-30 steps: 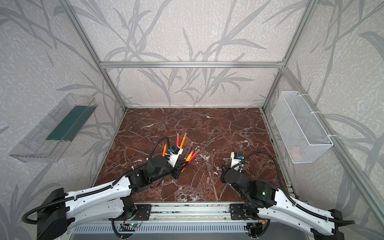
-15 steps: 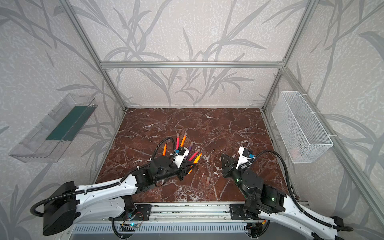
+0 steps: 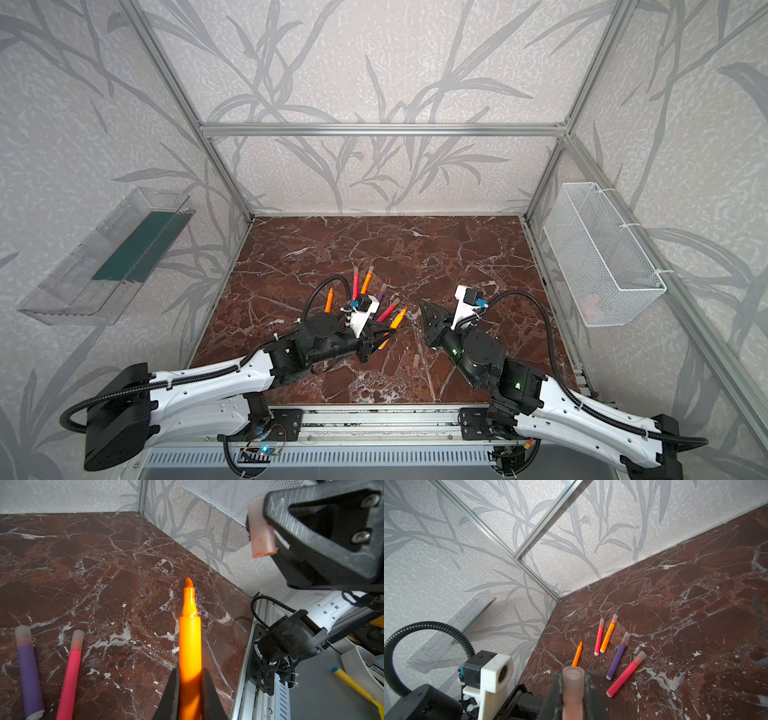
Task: Insert the pens into the pen caps
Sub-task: 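Bring the held cap over the orange marker tip with the right gripper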
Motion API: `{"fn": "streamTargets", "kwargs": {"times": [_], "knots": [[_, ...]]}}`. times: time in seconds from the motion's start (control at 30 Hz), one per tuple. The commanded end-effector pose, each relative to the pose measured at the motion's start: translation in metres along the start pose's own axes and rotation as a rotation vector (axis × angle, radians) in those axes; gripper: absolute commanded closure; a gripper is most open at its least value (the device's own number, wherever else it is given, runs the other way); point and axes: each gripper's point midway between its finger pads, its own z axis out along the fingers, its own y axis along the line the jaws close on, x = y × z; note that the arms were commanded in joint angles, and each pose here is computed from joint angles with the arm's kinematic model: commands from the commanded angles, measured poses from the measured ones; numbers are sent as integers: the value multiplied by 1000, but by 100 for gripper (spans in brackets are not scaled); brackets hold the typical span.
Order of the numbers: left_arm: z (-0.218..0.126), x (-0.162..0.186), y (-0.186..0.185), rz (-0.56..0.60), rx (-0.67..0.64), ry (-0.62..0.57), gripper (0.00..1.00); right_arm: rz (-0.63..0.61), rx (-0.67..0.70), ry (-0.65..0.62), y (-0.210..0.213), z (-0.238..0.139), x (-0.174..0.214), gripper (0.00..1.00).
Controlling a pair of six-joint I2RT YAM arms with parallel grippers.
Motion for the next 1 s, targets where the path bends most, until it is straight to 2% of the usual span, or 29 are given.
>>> {"fn": "streamTargets", "kwargs": {"times": [0.0,0.97], "knots": [[-5,-19,-12,16,31,-50,100,42,-29,-28,9,4,-5,100],[-9,-23,-19,38,38,-64,100,70,7,2,1,33,10,100]]}}
